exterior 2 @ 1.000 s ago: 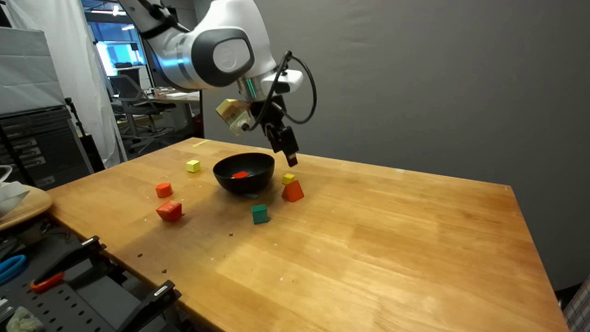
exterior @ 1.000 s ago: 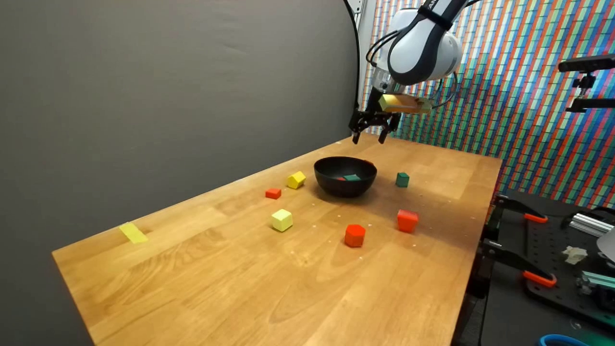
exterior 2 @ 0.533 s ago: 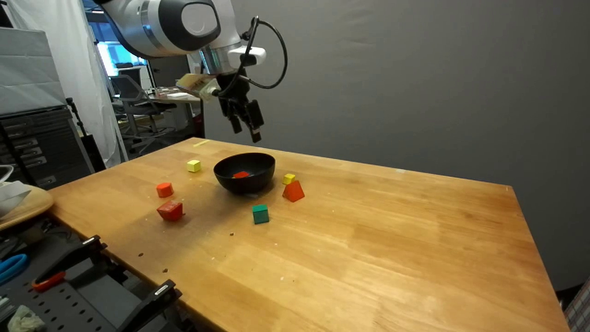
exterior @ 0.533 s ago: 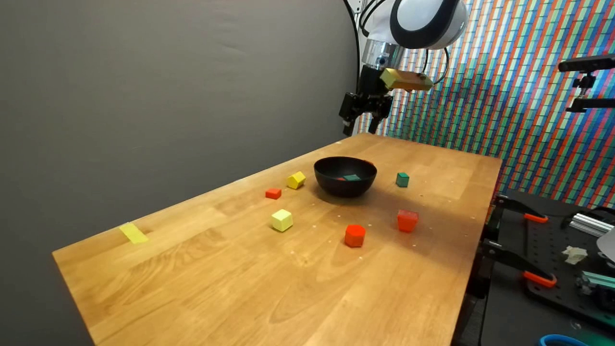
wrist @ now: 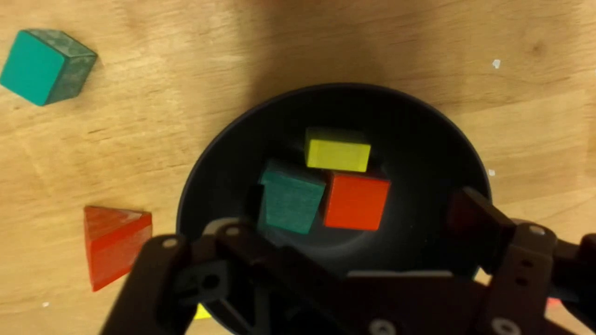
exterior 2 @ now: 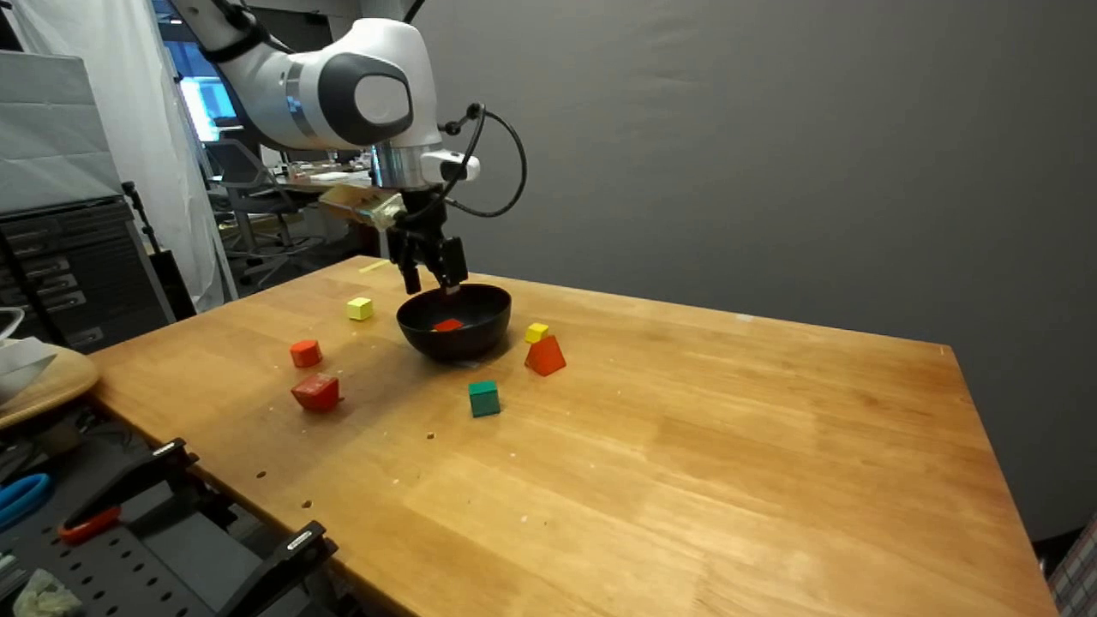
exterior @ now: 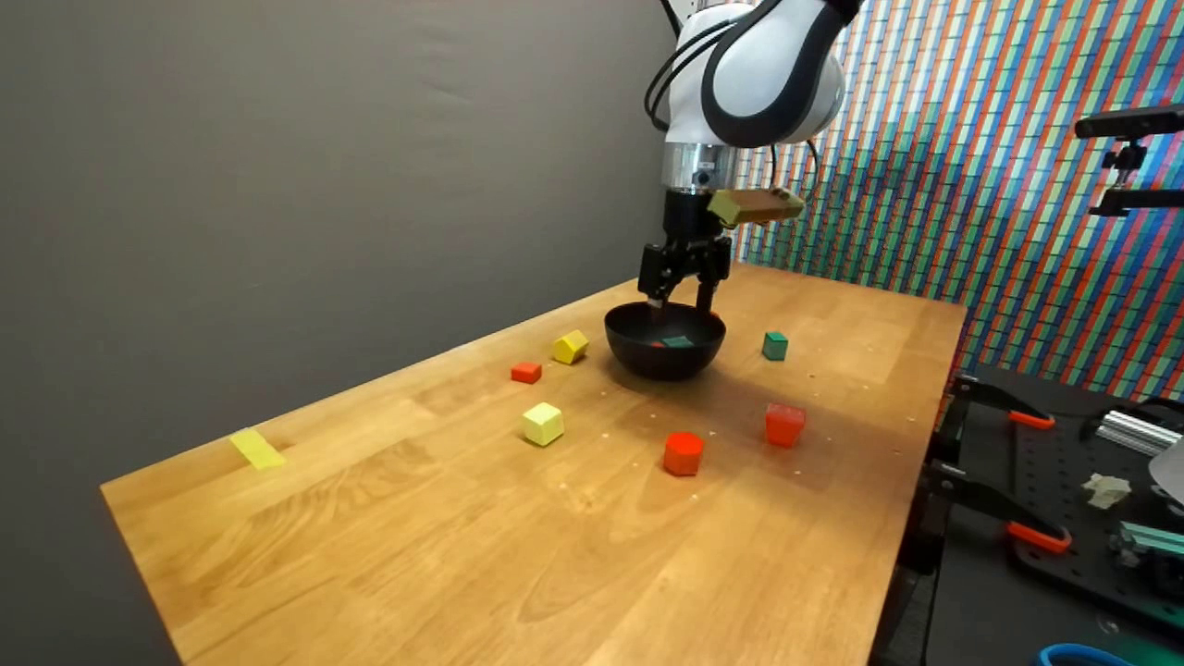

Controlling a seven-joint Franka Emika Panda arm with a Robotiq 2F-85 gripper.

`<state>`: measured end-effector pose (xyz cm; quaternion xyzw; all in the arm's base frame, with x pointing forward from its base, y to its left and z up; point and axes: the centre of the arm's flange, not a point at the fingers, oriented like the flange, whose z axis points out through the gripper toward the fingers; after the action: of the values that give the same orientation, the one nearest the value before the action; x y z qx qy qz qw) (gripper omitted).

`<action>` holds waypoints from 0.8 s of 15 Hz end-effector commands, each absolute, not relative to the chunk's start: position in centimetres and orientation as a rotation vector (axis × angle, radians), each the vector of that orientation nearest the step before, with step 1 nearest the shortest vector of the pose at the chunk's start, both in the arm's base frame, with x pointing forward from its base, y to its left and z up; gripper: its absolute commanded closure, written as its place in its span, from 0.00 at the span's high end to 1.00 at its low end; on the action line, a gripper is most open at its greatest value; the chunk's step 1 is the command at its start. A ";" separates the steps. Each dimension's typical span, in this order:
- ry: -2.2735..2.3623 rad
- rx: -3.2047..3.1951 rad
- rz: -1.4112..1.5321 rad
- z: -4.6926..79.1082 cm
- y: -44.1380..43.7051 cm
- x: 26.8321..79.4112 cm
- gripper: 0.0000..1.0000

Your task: Remove the cubes from the bowl

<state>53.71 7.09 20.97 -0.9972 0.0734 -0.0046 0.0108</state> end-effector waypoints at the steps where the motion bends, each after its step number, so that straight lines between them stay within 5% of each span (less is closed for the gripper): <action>1: 0.197 -3.116 0.029 18.7 7.1 57.0 1.00; 12: -0.003 -3.256 0.064 15.2 6.6 59.1 1.00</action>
<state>58.31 6.89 15.75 -0.9992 0.0232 0.0135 -0.0301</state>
